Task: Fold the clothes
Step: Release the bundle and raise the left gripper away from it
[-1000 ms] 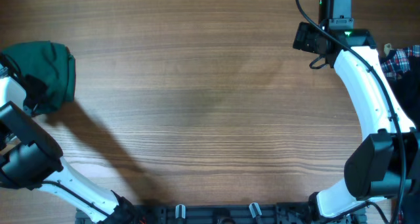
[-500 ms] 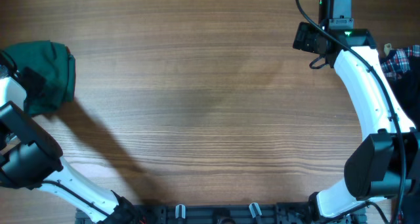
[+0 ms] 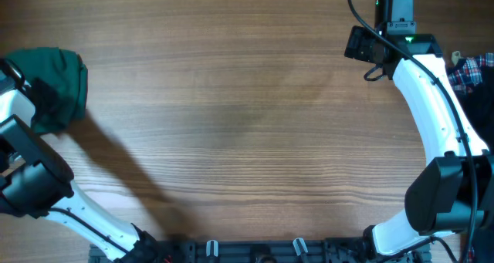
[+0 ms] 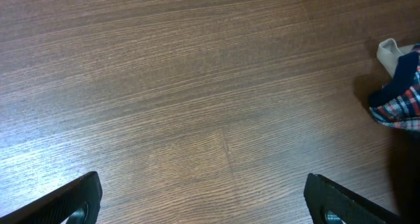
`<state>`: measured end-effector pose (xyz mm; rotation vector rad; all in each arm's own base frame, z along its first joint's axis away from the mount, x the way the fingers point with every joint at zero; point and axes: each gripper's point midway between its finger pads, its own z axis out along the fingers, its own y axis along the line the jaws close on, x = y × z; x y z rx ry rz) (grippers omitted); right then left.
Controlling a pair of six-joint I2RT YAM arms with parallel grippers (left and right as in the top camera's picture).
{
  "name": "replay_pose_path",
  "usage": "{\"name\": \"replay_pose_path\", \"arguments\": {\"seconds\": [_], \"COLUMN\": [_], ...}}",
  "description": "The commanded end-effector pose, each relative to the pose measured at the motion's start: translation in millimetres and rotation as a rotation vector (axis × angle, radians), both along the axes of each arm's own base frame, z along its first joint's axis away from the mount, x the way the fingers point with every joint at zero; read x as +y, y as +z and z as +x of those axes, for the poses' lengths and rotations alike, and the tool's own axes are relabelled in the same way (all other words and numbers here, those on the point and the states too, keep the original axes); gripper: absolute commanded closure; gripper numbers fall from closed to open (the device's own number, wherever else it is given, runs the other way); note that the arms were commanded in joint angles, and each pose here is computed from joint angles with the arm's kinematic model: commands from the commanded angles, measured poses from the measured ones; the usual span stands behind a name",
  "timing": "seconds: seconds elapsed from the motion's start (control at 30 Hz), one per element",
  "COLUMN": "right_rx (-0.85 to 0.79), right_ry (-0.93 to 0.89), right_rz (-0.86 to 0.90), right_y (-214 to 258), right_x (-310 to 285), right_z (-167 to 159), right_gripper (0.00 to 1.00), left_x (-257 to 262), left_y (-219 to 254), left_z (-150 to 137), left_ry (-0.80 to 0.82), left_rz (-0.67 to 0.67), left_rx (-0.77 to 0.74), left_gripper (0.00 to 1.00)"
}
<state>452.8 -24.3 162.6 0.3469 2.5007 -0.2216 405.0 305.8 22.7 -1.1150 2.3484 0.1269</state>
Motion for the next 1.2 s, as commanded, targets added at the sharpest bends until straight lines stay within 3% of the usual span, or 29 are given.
{"name": "replay_pose_path", "arguments": {"seconds": [0.0, 0.13, 0.2, 0.27, 0.37, 0.4, 0.47, 1.17], "right_rx": [0.021, 0.021, 0.021, 0.021, 0.021, 0.021, 0.021, 0.021], "right_ry": [0.004, 0.004, 0.004, 0.004, 0.004, 0.004, 0.004, 0.004], "right_rz": [0.005, 0.004, 0.004, 0.005, 0.004, 0.004, 0.005, 0.005], "right_y": [-9.2, -9.2, -9.2, -9.2, -9.2, -9.2, -9.2, -9.2], "right_x": [0.0, 0.0, 0.0, 0.0, 0.0, 0.0, 0.0, 0.0], "right_z": [-1.1, -1.1, -1.1, -1.1, -1.1, -1.1, -1.1, -1.1], "right_gripper": [0.0, 0.0, 0.0, 0.0, 0.0, 0.0, 0.0, 0.0], "left_x": [-38.5, -128.7, -178.5, -225.6, -273.4, -286.6, -296.8, -302.4], "left_y": [106.2, 170.9, 182.8, 187.4, 187.4, 187.4, 187.1, 187.1], "left_z": [32.7, 55.4, 67.1, 76.3, 81.9, 82.6, 82.9, 82.9], "left_ry": [-0.043, -0.194, -0.311, -0.412, -0.51, -0.537, -0.557, -0.568], "left_rz": [0.028, -0.036, -0.075, -0.096, -0.115, -0.12, -0.125, -0.127], "left_rx": [-0.224, -0.346, -0.373, -0.382, -0.378, -0.376, -0.375, -0.374], "left_gripper": [0.93, 0.83, 0.68, 0.65, 0.46, 0.37, 0.0, 0.0]}}
